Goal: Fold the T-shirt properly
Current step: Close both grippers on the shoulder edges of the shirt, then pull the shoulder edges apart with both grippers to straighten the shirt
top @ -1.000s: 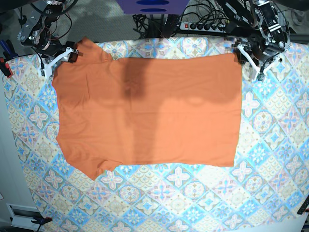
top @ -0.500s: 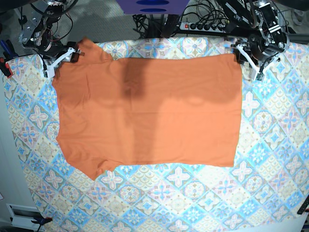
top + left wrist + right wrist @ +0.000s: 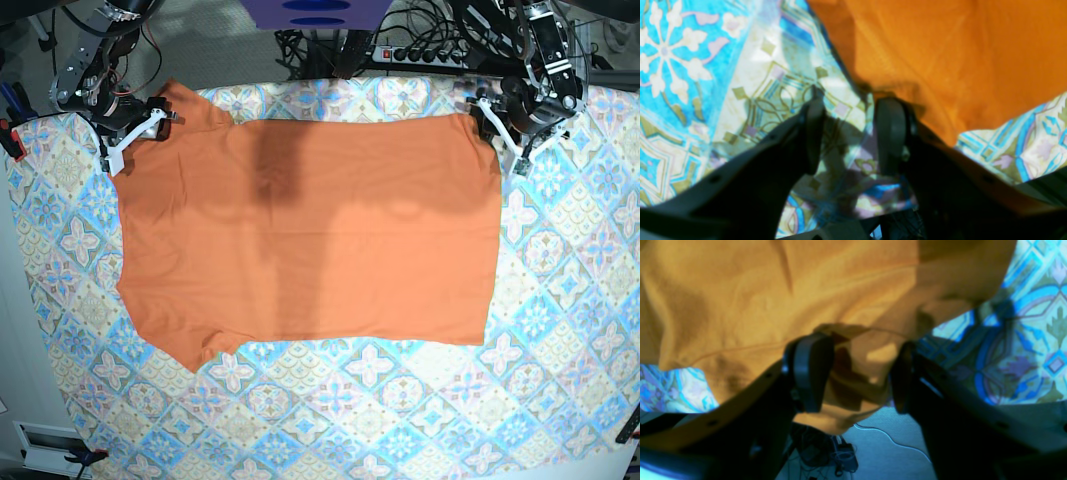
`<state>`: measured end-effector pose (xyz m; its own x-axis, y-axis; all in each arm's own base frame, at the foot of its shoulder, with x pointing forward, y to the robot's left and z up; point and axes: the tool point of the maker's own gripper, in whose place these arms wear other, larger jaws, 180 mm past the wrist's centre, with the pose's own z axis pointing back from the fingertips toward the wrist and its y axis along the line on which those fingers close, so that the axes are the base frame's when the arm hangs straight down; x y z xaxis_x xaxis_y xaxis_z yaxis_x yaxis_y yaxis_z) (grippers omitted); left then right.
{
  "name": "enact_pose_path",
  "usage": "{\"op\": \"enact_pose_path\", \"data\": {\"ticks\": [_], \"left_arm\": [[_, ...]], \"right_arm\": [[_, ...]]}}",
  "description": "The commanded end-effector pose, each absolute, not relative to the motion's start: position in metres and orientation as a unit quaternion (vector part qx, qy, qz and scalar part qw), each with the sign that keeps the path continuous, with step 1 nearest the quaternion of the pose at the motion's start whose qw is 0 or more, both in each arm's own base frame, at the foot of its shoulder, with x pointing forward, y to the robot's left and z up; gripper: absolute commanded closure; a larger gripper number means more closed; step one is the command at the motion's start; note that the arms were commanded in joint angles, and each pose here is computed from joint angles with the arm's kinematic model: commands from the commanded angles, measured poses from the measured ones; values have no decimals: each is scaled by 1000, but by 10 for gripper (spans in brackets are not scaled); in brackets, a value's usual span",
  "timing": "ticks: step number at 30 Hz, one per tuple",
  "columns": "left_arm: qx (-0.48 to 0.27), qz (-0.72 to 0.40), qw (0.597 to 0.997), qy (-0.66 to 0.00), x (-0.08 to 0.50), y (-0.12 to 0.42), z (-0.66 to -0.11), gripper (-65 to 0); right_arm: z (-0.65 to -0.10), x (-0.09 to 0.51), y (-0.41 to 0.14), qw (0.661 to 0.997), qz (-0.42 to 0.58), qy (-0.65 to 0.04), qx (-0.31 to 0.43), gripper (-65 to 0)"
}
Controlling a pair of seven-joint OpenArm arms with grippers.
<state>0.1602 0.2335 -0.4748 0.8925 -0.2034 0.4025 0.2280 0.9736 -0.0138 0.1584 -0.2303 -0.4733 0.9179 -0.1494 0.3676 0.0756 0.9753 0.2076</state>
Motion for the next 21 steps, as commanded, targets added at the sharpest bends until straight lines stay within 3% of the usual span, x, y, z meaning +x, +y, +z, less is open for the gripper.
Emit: {"op": "enact_pose_path", "data": {"ticks": [1, 21], "left_arm": [[-49, -118, 975, -180, 146, 223, -482, -248], [-72, -106, 975, -179, 139, 201, -488, -248]], "right_arm": [[-471, 161, -228, 974, -52, -197, 100, -298], [-471, 160, -230, 974, -54, -198, 98, -287]]}}
